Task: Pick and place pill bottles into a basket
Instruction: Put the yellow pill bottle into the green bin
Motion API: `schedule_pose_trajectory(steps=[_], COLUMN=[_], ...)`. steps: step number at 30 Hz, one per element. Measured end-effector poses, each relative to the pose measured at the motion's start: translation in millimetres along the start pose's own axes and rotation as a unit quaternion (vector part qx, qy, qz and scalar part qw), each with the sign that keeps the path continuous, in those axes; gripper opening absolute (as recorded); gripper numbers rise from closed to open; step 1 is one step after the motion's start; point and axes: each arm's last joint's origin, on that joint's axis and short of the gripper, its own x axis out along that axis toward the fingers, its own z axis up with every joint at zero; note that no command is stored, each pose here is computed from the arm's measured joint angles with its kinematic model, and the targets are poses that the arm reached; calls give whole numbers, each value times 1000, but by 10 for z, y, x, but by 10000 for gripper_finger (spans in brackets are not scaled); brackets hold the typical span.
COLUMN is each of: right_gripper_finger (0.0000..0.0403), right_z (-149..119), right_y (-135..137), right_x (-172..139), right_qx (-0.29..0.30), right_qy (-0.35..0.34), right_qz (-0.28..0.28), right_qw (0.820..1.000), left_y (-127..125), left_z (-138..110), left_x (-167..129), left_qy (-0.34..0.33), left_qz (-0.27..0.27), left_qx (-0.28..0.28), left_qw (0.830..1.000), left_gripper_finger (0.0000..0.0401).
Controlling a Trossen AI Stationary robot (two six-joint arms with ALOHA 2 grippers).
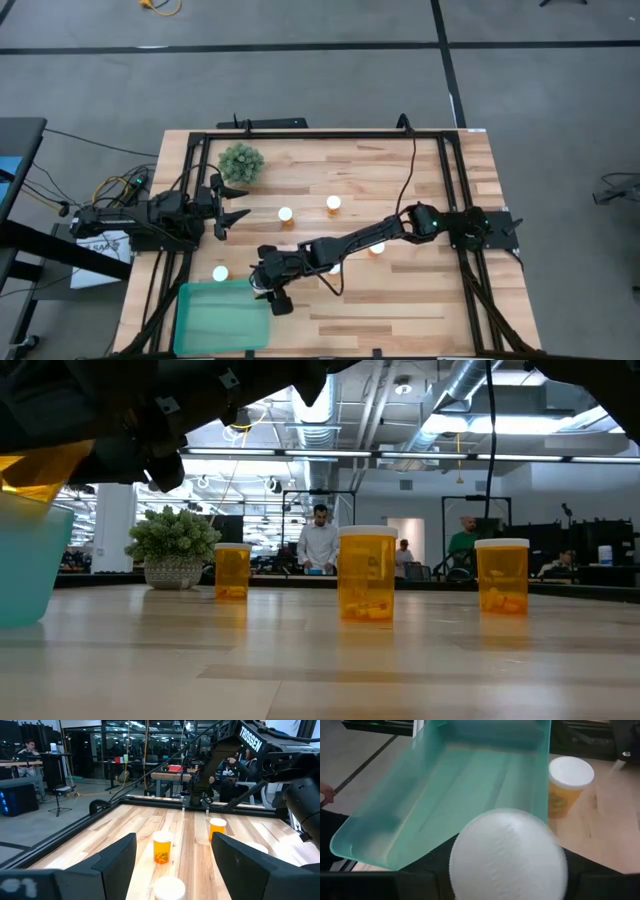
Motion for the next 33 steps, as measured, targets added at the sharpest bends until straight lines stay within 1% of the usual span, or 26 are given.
schedule_pose_trajectory(steps=[4, 12, 17, 22, 25, 28, 33], right_gripper_finger=[221, 252, 258, 260, 260, 260, 260], right_z=[0, 0, 2, 16, 123, 185, 124], right_y=[-16, -23, -25, -34, -46, -39, -31], right_x=[-1, -1, -3, -11, -68, -166, -333], right_qx=[4, 0, -1, -35, -38, -53, -52], right_qy=[0, 0, 0, 1, 5, 47, 141], right_qz=[-24, -26, -26, -28, -28, -20, 2], right_qw=[1000, 1000, 1000, 999, 999, 997, 989], left_y=[0, 0, 0, 0, 0, 0, 0], left_z=[0, -1, 0, -1, -1, -1, -2], left_x=[0, 0, 0, 0, 0, 0, 0], left_qy=[0, 0, 0, 0, 0, 0, 0], left_qz=[0, 0, 0, 0, 0, 0, 0], left_qx=[3, 2, 0, 2, 1, 3, 1], left_qw=[1000, 1000, 1000, 1000, 1000, 1000, 1000], left_gripper_finger=[249, 249, 249, 249, 249, 249, 249])
